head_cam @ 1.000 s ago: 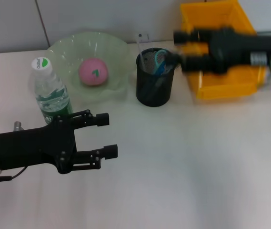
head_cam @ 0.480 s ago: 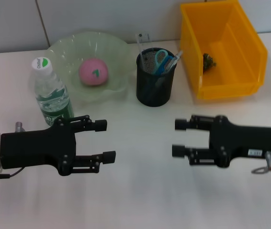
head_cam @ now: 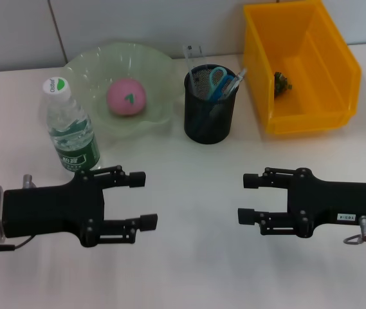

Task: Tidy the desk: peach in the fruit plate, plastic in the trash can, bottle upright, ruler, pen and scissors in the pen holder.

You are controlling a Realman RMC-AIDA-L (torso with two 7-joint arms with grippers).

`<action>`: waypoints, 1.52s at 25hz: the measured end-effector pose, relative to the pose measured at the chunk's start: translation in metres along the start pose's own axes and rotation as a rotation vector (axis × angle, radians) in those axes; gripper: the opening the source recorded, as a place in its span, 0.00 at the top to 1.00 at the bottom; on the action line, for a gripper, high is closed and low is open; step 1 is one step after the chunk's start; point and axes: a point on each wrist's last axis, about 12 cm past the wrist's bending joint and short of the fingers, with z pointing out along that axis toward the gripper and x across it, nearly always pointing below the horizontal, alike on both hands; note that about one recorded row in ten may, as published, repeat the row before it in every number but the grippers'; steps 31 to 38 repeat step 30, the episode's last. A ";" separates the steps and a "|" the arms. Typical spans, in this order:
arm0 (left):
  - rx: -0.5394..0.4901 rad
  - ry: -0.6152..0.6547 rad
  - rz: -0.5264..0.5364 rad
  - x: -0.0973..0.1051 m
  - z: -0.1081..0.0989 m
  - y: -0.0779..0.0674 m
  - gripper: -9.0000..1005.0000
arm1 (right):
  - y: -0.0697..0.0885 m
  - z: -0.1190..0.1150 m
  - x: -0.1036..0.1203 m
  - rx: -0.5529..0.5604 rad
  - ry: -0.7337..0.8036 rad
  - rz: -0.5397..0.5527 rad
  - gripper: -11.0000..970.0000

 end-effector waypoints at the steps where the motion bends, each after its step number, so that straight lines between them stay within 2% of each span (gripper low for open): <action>1: 0.004 0.003 -0.001 0.001 0.000 -0.001 0.20 | 0.000 0.000 0.000 0.000 -0.001 0.000 0.23; 38: 0.028 0.023 0.000 0.005 0.004 -0.005 0.20 | -0.002 0.004 -0.001 0.010 -0.003 -0.003 0.23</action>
